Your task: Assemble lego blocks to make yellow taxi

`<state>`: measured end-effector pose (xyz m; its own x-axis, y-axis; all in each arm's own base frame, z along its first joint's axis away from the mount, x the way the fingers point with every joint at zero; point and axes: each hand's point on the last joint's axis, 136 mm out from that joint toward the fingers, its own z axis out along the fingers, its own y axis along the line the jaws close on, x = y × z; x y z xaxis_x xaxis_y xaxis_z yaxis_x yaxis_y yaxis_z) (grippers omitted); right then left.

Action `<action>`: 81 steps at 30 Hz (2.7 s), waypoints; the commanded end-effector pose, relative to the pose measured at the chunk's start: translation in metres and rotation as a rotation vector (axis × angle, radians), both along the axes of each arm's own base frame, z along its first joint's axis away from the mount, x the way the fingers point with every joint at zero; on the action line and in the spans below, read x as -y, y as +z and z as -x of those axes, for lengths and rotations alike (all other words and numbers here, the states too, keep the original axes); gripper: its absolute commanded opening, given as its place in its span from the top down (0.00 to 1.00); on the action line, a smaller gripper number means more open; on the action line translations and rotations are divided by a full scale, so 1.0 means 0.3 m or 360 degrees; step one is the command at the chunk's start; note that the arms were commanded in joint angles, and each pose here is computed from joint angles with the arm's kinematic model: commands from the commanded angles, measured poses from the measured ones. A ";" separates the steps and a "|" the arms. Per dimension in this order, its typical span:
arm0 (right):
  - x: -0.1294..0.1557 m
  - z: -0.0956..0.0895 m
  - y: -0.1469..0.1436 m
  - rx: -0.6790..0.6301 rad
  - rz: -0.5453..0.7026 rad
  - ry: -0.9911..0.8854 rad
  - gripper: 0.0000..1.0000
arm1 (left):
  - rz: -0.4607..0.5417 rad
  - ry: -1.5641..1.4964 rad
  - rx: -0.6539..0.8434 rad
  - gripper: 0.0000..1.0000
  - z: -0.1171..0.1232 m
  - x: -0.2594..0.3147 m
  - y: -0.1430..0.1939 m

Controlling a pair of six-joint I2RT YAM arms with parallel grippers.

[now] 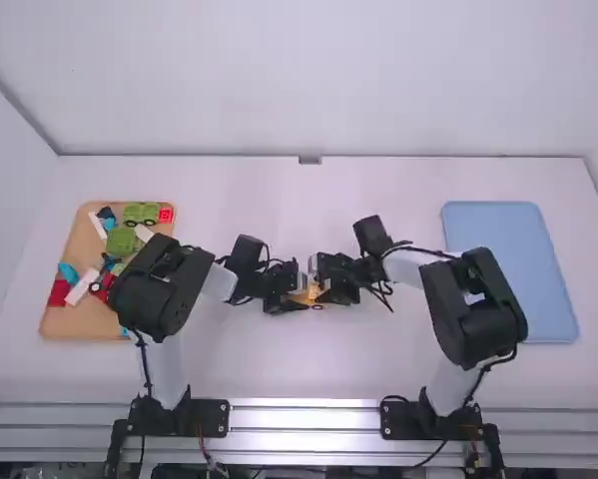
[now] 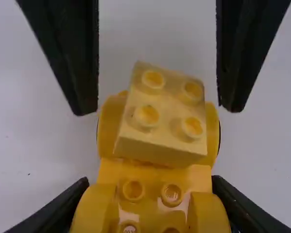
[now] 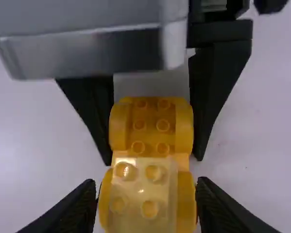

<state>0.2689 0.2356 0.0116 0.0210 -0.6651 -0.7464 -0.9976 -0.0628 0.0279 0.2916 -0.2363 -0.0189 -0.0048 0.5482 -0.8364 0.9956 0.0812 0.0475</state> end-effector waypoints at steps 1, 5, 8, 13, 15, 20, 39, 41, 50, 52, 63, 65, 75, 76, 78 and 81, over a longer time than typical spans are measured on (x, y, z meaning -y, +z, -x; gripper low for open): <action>0.001 0.009 -0.002 0.0051 0.0010 0.0000 0.46 | -0.0086 0.0032 -0.0107 0.58 0.043 -0.023 -0.064; 0.003 -0.001 -0.019 0.0058 -0.0010 -0.0078 0.50 | -0.0086 0.0042 -0.0108 0.58 0.039 -0.029 -0.064; 0.013 -0.006 -0.023 0.0065 -0.0019 -0.0098 0.55 | -0.0087 0.0034 -0.0107 0.58 0.043 -0.024 -0.064; 0.006 0.003 -0.019 0.0050 -0.0031 -0.0084 0.60 | -0.0084 0.0033 -0.0102 0.58 0.039 -0.022 -0.061; 0.004 0.005 -0.013 0.0041 -0.0051 -0.0080 0.63 | -0.0085 0.0032 -0.0103 0.58 0.040 -0.022 -0.062; 0.005 -0.007 -0.005 -0.0015 -0.0055 -0.0137 0.66 | -0.0087 0.0031 -0.0109 0.60 0.044 -0.022 -0.064; 0.008 0.006 -0.001 -0.0097 -0.0019 -0.0149 0.58 | -0.0088 0.0039 -0.0113 0.60 0.042 -0.028 -0.065; 0.007 0.003 0.001 -0.0091 -0.0023 -0.0150 0.46 | -0.0087 0.0041 -0.0113 0.60 0.041 -0.029 -0.064; -0.019 -0.035 0.125 0.0006 -0.0288 -0.0093 0.46 | -0.0088 0.0032 -0.0111 0.59 0.045 -0.023 -0.065; -0.004 -0.029 0.170 0.0038 -0.0359 -0.0059 0.50 | -0.0088 0.0032 -0.0111 0.59 0.045 -0.023 -0.065; 0.049 0.012 0.085 -0.0050 -0.0187 -0.0086 1.00 | -0.0083 0.0032 -0.0095 0.59 0.039 -0.021 -0.061; 0.048 0.005 0.051 -0.0103 -0.0145 -0.0135 1.00 | -0.0084 0.0032 -0.0101 0.59 0.041 -0.022 -0.062; 0.039 0.029 -0.025 -0.0192 -0.0076 -0.0132 1.00 | -0.0086 0.0031 -0.0107 0.60 0.042 -0.022 -0.063; 0.036 0.035 -0.029 -0.0193 -0.0063 -0.0125 1.00 | -0.0084 0.0031 -0.0103 0.60 0.041 -0.022 -0.062; 0.034 0.037 -0.037 -0.0184 -0.0035 -0.0120 1.00 | -0.0085 0.0031 -0.0102 0.60 0.041 -0.021 -0.062; 0.034 0.041 -0.055 -0.0168 0.0030 -0.0122 1.00 | -0.0085 0.0031 -0.0105 0.60 0.041 -0.021 -0.062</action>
<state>0.2597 0.2298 0.0131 -0.0885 -0.6132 -0.7850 -0.9934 -0.0038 0.1149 0.2900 -0.2366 -0.0188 -0.0056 0.5455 -0.8381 0.9962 0.0762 0.0430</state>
